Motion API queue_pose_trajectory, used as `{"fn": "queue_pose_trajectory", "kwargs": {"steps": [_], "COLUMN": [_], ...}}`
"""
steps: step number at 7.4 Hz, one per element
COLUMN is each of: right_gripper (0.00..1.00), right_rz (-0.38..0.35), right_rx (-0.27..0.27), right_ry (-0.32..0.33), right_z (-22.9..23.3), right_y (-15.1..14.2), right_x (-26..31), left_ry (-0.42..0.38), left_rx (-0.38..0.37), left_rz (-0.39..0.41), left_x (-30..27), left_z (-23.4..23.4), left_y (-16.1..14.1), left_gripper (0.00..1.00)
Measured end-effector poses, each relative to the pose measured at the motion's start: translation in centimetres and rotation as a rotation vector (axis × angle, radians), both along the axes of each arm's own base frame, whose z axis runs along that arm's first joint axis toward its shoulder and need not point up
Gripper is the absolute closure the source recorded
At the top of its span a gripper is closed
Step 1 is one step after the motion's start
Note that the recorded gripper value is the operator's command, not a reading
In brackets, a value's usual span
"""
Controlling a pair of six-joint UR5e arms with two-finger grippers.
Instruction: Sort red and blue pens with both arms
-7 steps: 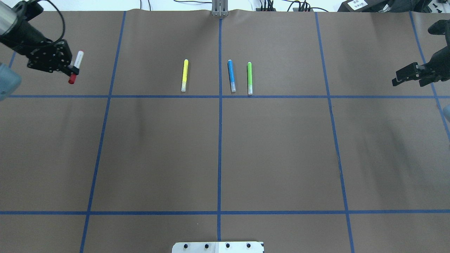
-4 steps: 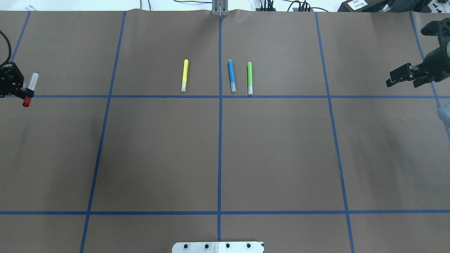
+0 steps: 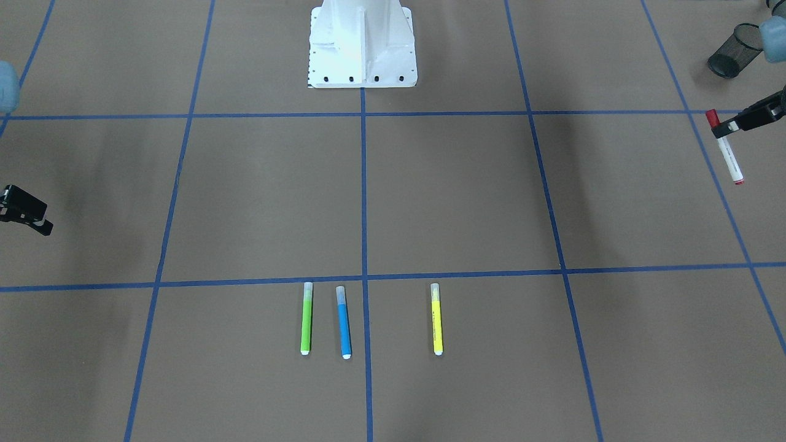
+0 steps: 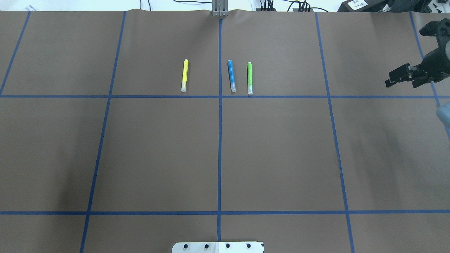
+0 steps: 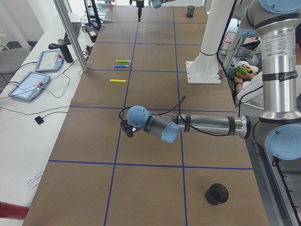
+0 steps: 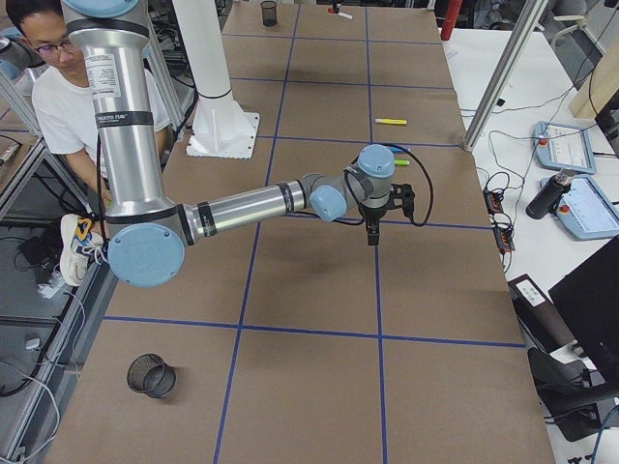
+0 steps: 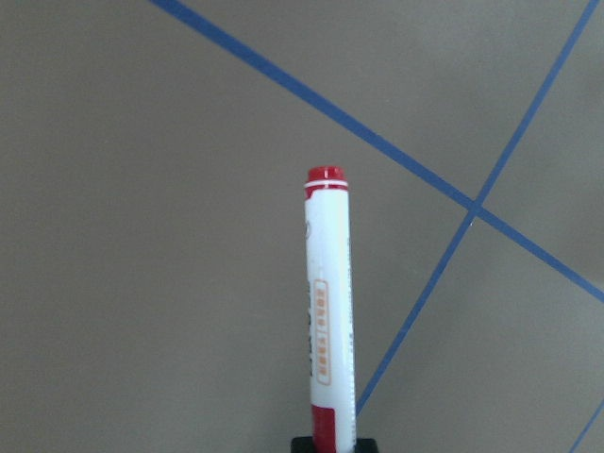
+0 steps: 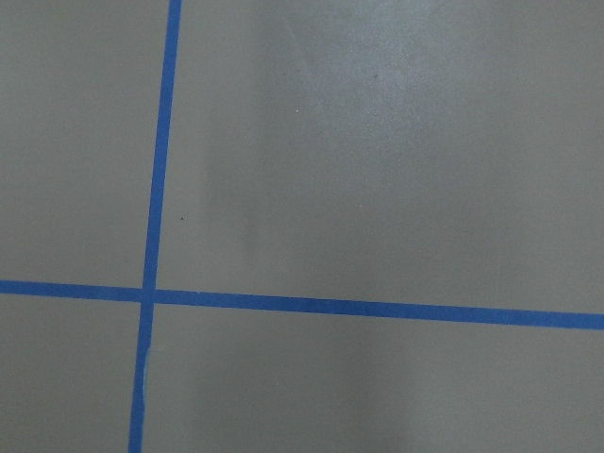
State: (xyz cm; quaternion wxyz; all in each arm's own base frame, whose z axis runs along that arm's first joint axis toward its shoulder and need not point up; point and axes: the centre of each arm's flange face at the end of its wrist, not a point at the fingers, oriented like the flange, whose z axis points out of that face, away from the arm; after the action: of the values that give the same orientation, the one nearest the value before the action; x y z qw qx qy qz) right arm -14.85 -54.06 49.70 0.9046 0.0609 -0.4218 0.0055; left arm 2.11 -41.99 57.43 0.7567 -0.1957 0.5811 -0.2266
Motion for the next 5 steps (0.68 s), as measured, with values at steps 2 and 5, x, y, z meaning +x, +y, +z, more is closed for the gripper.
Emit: {"fn": "queue_pose_trajectory", "kwargs": {"steps": [2,5], "right_gripper": [0.0,0.0], "right_rz": [-0.001,0.001], "right_rx": [-0.003,-0.018], "right_ry": [0.002,0.004], "right_z": [0.2,0.5], "right_y": [0.0,0.0], "right_x": [-0.1,-0.5], "left_ry": [0.045,0.132], "left_rx": [-0.101,-0.243], "left_rz": [-0.055,-0.164], "left_x": [-3.0,-7.4], "left_z": [2.3,6.1], "left_y": [4.0,10.9], "left_gripper": [1.0,1.0]}}
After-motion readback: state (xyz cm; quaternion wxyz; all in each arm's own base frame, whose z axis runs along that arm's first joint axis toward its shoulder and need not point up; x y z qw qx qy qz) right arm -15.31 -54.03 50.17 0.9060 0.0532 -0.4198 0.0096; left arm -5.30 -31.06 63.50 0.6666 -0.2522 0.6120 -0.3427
